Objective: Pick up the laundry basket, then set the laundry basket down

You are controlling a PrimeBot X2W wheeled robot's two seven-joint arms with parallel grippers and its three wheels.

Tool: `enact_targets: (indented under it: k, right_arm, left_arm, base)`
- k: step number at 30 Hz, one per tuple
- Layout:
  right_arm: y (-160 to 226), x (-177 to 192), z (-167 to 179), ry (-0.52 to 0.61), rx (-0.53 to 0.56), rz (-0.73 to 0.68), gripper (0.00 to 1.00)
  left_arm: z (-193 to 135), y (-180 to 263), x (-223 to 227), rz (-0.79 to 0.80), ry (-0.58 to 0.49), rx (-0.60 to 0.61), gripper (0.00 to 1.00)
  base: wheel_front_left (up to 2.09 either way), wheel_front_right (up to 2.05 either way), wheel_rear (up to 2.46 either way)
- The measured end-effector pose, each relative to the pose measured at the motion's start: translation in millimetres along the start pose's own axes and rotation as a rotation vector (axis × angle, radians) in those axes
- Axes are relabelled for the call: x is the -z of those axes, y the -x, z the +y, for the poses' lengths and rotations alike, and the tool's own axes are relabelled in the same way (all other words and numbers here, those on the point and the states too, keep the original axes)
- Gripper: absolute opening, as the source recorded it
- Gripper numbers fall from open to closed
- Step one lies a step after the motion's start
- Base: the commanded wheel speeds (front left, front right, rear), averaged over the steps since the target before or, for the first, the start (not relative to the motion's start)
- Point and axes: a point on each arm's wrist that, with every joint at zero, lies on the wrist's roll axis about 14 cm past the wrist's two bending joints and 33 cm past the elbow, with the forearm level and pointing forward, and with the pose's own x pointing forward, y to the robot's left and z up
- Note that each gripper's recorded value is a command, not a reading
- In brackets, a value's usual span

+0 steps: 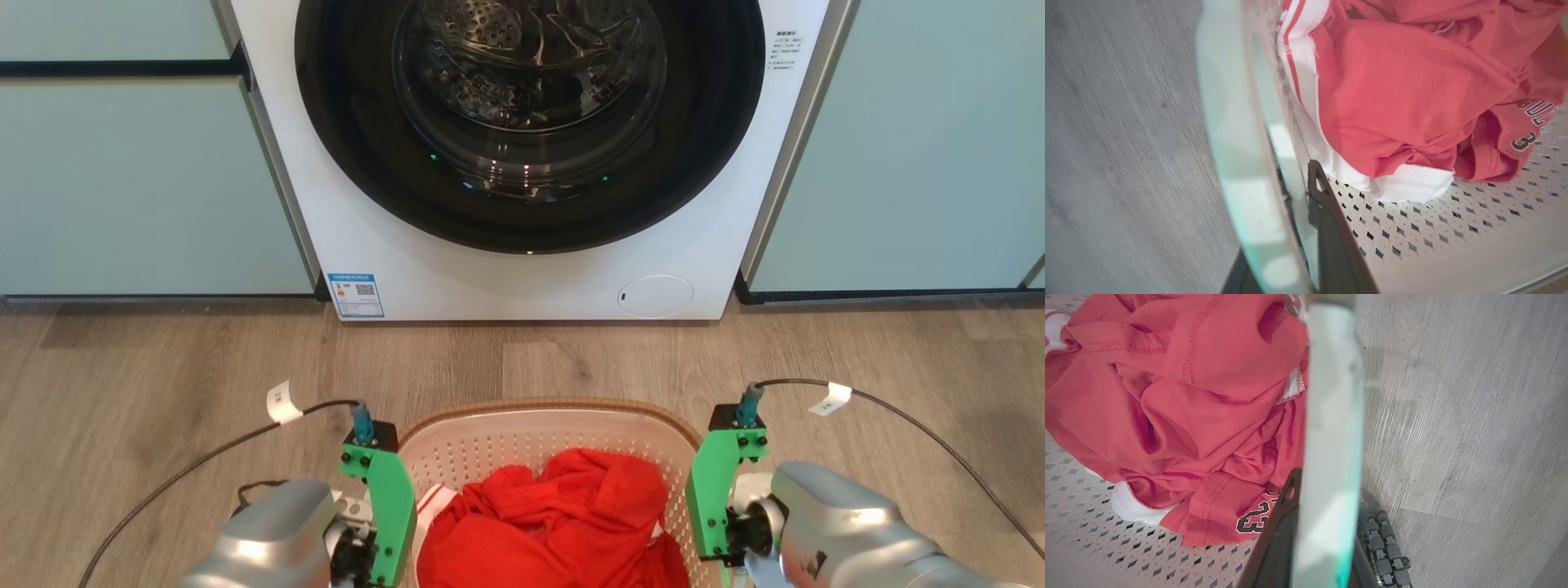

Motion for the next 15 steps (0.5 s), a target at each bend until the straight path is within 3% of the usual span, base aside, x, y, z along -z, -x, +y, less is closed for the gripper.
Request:
enact_targets:
  k: [15]
  right_arm:
    - [-12.7, 6.1, -4.0, -0.022, -0.009, 0.043, 0.0]
  left_arm:
    - [0.9, -11.8, 7.2, 0.048, 0.009, 0.016, 0.0]
  base:
    - [0.0, 0.0, 0.0]
